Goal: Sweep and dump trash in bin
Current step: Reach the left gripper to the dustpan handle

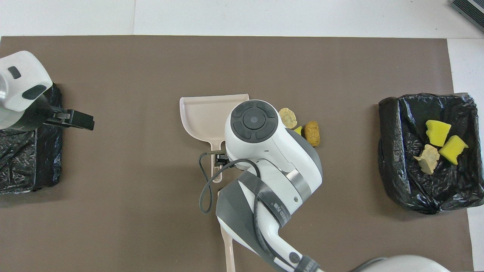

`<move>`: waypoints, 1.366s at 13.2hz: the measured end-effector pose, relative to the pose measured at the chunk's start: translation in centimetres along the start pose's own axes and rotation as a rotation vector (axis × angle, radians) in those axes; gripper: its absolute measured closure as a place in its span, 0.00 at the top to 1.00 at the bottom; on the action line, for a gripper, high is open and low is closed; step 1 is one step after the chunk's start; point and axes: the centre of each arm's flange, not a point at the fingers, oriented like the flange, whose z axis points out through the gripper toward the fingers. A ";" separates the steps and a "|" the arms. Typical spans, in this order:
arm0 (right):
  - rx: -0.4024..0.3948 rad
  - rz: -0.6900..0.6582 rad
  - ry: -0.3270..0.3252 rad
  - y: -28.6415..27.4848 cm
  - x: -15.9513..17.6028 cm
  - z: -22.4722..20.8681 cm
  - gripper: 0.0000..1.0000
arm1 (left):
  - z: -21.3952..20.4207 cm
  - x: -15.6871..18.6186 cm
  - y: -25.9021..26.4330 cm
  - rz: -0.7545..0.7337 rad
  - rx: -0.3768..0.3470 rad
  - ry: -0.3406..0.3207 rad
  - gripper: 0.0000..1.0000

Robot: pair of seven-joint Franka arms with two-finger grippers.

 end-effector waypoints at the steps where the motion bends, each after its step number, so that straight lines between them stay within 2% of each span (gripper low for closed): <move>1: 0.001 -0.003 -0.018 0.0 -2.3 -1.1 1.00 | 1.1 0.5 1.2 0.022 -0.001 -0.002 1.00; 3: 0.000 -0.010 -0.050 -0.2 -7.2 -1.4 1.00 | 3.5 1.7 4.0 0.060 -0.003 -0.009 1.00; 6: 0.024 -0.028 -0.113 -0.4 -13.6 1.4 1.00 | 7.3 3.4 8.6 0.072 -0.007 -0.011 1.00; 10: 0.032 -0.082 -0.124 -2.0 -20.1 7.4 1.00 | 12.9 4.8 16.9 0.014 -0.016 0.012 1.00; 13: 0.062 -0.080 -0.103 -2.2 -21.4 11.0 1.00 | 17.0 3.3 22.4 -0.019 -0.025 0.029 1.00; 16: 0.070 -0.091 -0.095 -2.6 -22.1 14.5 0.99 | 21.8 -0.3 26.3 -0.025 -0.019 0.006 1.00; 18: 0.065 -0.090 -0.104 -2.7 -22.2 15.1 0.93 | 22.9 -2.4 27.2 -0.044 -0.008 -0.018 1.00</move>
